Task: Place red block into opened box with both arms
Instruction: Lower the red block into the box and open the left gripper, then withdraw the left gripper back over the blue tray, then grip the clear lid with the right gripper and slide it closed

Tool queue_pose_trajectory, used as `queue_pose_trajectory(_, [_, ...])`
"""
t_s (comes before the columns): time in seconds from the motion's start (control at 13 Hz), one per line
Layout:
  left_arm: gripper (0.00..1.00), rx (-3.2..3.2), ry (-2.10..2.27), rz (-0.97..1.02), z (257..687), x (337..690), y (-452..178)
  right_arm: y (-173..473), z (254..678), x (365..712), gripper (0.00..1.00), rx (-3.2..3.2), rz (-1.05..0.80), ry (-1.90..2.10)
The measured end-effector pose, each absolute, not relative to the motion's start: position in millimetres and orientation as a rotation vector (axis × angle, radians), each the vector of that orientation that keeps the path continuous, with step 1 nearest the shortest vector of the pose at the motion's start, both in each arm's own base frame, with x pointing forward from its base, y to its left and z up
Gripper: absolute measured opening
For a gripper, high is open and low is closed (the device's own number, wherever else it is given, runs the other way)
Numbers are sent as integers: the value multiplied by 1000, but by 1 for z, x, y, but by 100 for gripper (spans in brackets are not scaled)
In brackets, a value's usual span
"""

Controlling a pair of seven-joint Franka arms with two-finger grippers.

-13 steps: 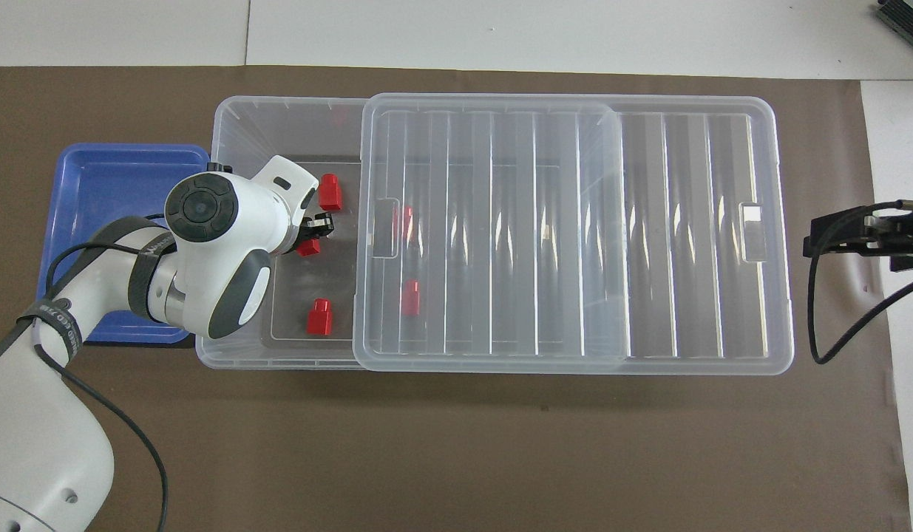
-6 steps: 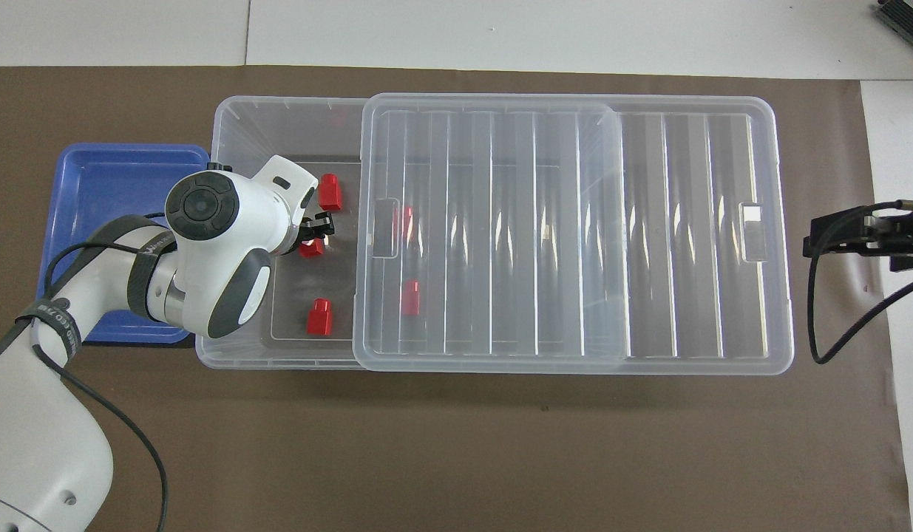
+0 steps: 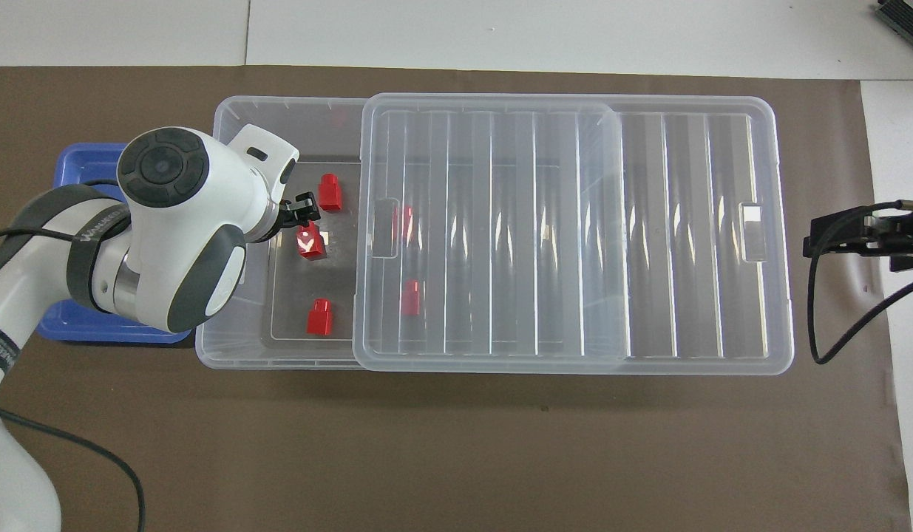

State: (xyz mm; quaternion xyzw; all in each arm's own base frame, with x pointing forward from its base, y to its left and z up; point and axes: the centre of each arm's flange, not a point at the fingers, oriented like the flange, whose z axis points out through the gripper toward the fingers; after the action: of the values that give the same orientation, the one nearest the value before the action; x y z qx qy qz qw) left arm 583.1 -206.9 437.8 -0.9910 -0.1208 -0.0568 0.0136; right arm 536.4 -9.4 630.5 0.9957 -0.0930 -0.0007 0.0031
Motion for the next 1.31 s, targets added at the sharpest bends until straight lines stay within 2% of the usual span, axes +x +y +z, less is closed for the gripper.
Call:
queue_pose_trajectory(0.08, [76, -3077, -390, -180, 455, 579, -204, -9, 631, 536, 100, 3122, -2, -292])
queue_pose_trajectory(0.15, [83, -3067, -401, -178, 472, 576, -200, -9, 631, 536, 100, 3122, -2, -292])
queue_pose_trajectory(0.23, [84, -3057, -414, -183, 491, 574, -196, -9, 631, 536, 100, 3122, -2, -292])
queue_pose_trajectory(0.38, [99, -3052, -438, -228, 524, 570, -186, -9, 630, 536, 100, 3122, -2, -292])
queue_pose_trajectory(0.69, [100, -3014, -441, -280, 576, 568, -86, -11, 626, 538, 100, 3124, 7, -268])
queue_pose_trajectory(0.77, [100, -3004, -351, -248, 587, 562, -52, -14, 622, 540, 93, 3127, 30, -240])
queue_pose_trajectory(0.85, [100, -2996, -258, -203, 596, 553, -25, -22, 615, 543, 93, 3127, 59, -221])
queue_pose_trajectory(0.92, [100, -2993, -178, -165, 604, 545, -4, -34, 608, 546, 83, 3127, 87, -202])
queue_pose_trajectory(1.0, [100, -2994, -137, -155, 610, 540, 7, -51, 598, 548, 69, 3125, 110, -173])
queue_pose_trajectory(1.31, [100, -3006, -99, -144, 610, 537, -2, -101, 550, 561, 21, 3107, 197, -44])
